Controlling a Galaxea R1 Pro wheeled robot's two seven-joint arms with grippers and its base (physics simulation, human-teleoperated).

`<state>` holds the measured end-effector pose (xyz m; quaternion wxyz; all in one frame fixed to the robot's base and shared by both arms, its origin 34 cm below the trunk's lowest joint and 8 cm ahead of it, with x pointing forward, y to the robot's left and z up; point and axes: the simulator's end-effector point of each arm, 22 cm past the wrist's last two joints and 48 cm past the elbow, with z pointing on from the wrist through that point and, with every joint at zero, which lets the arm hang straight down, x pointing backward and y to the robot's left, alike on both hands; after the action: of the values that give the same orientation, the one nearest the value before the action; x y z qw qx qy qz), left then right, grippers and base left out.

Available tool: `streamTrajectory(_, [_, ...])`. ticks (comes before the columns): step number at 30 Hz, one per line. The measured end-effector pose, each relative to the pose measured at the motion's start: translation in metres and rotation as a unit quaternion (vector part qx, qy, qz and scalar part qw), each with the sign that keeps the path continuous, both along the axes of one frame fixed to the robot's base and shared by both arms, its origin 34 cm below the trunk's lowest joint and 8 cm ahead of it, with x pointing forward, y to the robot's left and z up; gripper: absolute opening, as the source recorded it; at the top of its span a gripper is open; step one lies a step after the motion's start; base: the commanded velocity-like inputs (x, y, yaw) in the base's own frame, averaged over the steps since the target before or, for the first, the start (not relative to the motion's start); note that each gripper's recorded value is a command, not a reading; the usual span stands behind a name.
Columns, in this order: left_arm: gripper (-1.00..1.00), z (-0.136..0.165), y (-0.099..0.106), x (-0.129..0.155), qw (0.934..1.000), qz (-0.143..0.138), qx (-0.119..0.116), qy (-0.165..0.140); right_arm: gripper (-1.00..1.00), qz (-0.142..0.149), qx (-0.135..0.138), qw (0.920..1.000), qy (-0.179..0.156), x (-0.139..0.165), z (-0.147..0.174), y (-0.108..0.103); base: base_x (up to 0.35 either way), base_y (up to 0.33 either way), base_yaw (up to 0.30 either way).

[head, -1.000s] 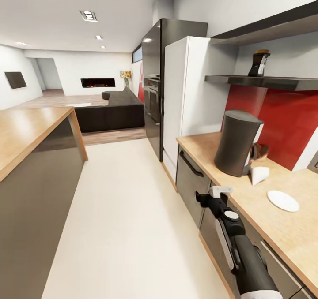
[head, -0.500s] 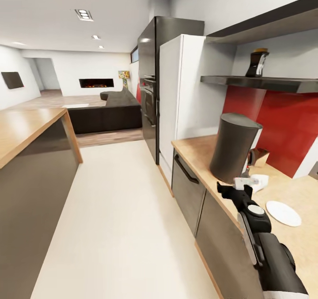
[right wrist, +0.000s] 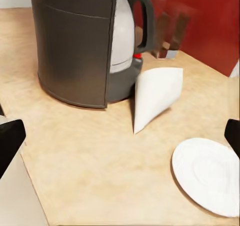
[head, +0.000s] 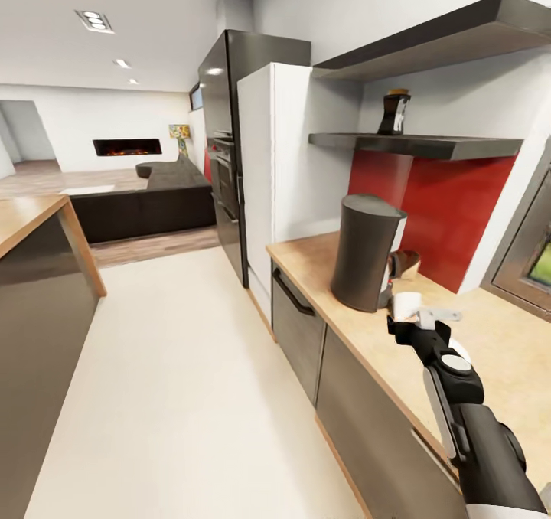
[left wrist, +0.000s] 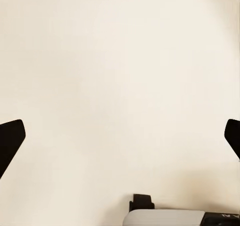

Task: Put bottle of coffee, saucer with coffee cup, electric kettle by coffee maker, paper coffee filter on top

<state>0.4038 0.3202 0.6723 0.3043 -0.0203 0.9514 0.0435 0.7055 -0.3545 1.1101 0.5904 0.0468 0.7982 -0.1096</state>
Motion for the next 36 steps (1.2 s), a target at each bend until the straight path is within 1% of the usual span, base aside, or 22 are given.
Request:
streamTrajectory(3, [1.00, 0.000, 0.000, 0.000, 1.0000, 0.000, 0.000, 0.001, 1.00, -0.008, -0.022, 0.9997, -0.004, -0.001, 0.009, -0.021, 0.000, 0.000, -0.295])
streamTrajectory(4, [1.00, 0.000, 0.000, -0.001, 1.0000, 0.000, 0.000, 0.001, 1.00, -0.011, -0.031, 0.9994, -0.011, 0.002, 0.020, -0.029, 0.000, 0.000, -0.297])
streamTrajectory(6, [1.00, -0.001, 0.000, -0.002, 1.0000, 0.000, 0.000, 0.002, 1.00, -0.014, -0.037, 0.9990, -0.022, 0.007, 0.033, -0.035, 0.000, 0.000, -0.298])
streamTrajectory(10, [1.00, -0.001, 0.000, -0.002, 1.0000, 0.000, 0.000, 0.002, 1.00, -0.014, -0.040, 0.9986, -0.031, 0.010, 0.044, -0.037, 0.000, 0.000, -0.273])
streamTrajectory(15, [1.00, -0.001, 0.001, -0.002, 1.0000, 0.002, 0.000, 0.003, 1.00, -0.011, -0.042, 0.9985, -0.032, 0.011, 0.046, -0.036, 0.095, 0.000, -0.020])
streamTrajectory(17, [1.00, -0.001, 0.001, -0.003, 1.0000, 0.003, 0.000, 0.002, 1.00, -0.012, -0.047, 0.9983, -0.031, 0.011, 0.047, -0.040, 0.283, 0.000, -0.003])
streamTrajectory(20, [1.00, -0.001, 0.001, -0.003, 1.0000, 0.002, 0.000, 0.003, 1.00, -0.020, -0.082, 0.9960, -0.029, 0.008, 0.055, -0.069, 0.238, 0.000, -0.001])
streamTrajectory(21, [1.00, -0.001, 0.002, -0.002, 1.0000, 0.002, 0.000, 0.003, 1.00, -0.015, -0.087, 0.9957, -0.028, 0.008, 0.057, -0.072, 0.103, 0.000, 0.000])
streamTrajectory(22, [1.00, -0.001, 0.002, -0.003, 1.0000, 0.002, 0.000, 0.003, 1.00, -0.006, -0.089, 0.9956, -0.026, 0.009, 0.058, -0.072, 0.042, 0.000, 0.000])
streamTrajectory(23, [1.00, -0.001, 0.002, -0.003, 1.0000, 0.002, 0.000, 0.003, 1.00, 0.022, -0.090, 0.9955, -0.022, 0.014, 0.062, -0.066, 0.034, 0.000, 0.000])
streamTrajectory(24, [1.00, -0.001, 0.002, -0.003, 1.0000, 0.002, 0.000, 0.003, 1.00, 0.029, -0.091, 0.9952, -0.020, 0.015, 0.065, -0.065, 0.021, 0.000, 0.000])
streamTrajectory(27, [1.00, -0.001, 0.002, -0.003, 1.0000, 0.002, 0.000, 0.004, 1.00, 0.068, -0.106, 0.9921, -0.006, 0.023, 0.083, -0.067, 0.009, 0.000, 0.000])
streamTrajectory(28, [1.00, -0.001, 0.002, -0.003, 1.0000, 0.002, 0.000, 0.004, 1.00, 0.087, -0.109, 0.9902, 0.002, 0.025, 0.089, -0.067, 0.003, 0.000, 0.000])
streamTrajectory(31, [1.00, -0.001, 0.002, -0.003, 1.0000, 0.002, 0.000, 0.004, 1.00, 0.128, -0.107, 0.9859, 0.018, 0.026, 0.095, -0.060, 0.001, 0.000, 0.000])
streamTrajectory(34, [1.00, -0.001, 0.002, -0.003, 1.0000, 0.002, 0.001, 0.004, 1.00, 0.168, -0.103, 0.9795, 0.042, 0.023, 0.090, -0.048, 0.000, 0.000, 0.000])
streamTrajectory(35, [1.00, -0.001, 0.002, -0.003, 1.0000, 0.002, 0.001, 0.004, 1.00, 0.184, -0.107, 0.9756, 0.055, 0.021, 0.086, -0.043, 0.000, 0.000, 0.000])
streamTrajectory(36, [1.00, -0.001, 0.002, -0.003, 1.0000, 0.002, 0.000, 0.004, 1.00, 0.191, -0.112, 0.9730, 0.065, 0.020, 0.082, -0.042, 0.000, 0.000, 0.000])
